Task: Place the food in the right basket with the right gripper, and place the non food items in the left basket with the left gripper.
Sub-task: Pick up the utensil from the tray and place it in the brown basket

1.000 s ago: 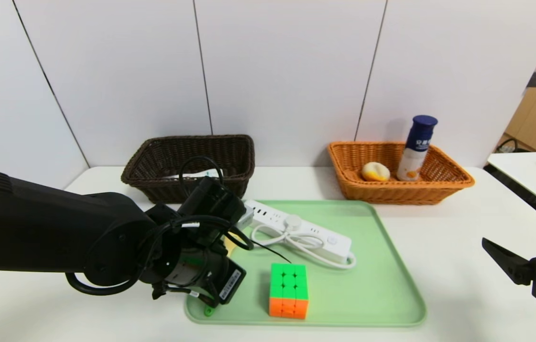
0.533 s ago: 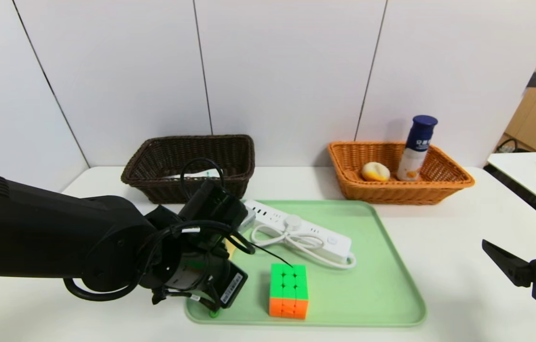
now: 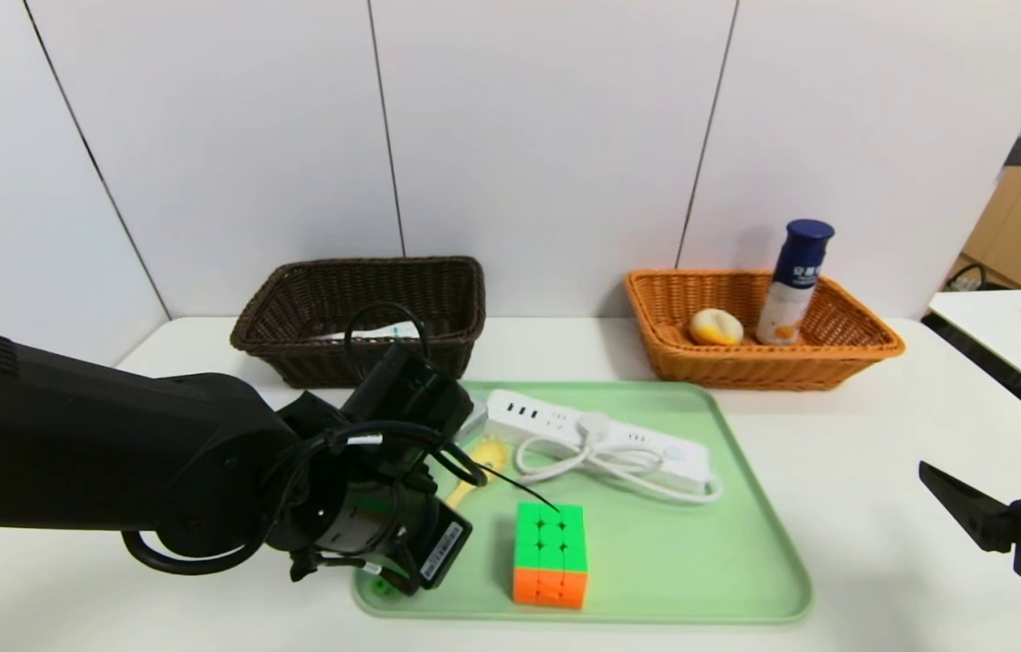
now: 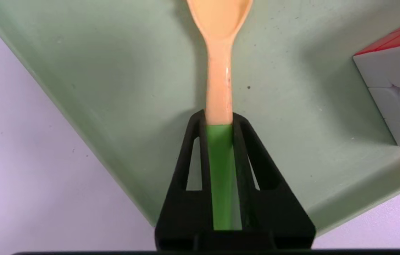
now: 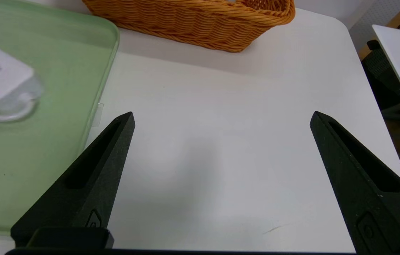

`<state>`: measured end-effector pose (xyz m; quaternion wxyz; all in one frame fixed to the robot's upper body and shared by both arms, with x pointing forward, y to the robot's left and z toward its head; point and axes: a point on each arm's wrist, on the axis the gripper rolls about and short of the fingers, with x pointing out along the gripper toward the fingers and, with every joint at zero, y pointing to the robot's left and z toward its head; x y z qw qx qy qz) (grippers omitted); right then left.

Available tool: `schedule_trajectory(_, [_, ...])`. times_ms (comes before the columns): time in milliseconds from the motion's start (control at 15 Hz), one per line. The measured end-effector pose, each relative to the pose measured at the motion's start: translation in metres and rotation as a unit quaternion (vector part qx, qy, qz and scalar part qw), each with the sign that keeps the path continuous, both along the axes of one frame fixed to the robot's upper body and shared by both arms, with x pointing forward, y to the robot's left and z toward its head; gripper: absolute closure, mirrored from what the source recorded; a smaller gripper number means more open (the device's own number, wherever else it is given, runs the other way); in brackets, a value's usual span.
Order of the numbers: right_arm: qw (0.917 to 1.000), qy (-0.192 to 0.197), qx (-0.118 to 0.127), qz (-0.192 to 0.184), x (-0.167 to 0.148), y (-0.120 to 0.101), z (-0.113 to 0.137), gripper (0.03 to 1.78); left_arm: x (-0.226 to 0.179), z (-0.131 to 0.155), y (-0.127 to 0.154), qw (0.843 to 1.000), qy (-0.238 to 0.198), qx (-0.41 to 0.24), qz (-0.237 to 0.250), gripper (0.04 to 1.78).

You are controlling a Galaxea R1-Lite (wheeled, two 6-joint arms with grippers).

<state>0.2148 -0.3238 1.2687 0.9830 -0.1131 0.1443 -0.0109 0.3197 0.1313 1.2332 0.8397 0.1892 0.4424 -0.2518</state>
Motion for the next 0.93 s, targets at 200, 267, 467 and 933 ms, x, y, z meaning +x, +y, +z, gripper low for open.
schedule_trajectory(200, [1.0000,-0.001,0.000,0.000,0.000,0.000,0.000,0.10,0.000,0.003,0.001,1.000,-0.016,0.013,0.015,1.57])
schedule_trajectory(267, [1.0000,-0.001,0.001,0.000,-0.001,0.000,0.000,0.10,0.000,0.003,0.001,1.000,-0.017,0.013,0.016,1.57])
schedule_trajectory(467, [1.0000,0.000,0.001,0.000,-0.002,0.000,-0.001,0.10,-0.001,0.006,0.001,1.000,-0.021,0.011,0.014,1.57])
schedule_trajectory(933, [1.0000,-0.001,0.002,-0.001,-0.003,-0.001,-0.001,0.10,0.001,0.059,-0.001,0.990,-0.110,-0.075,0.049,1.57])
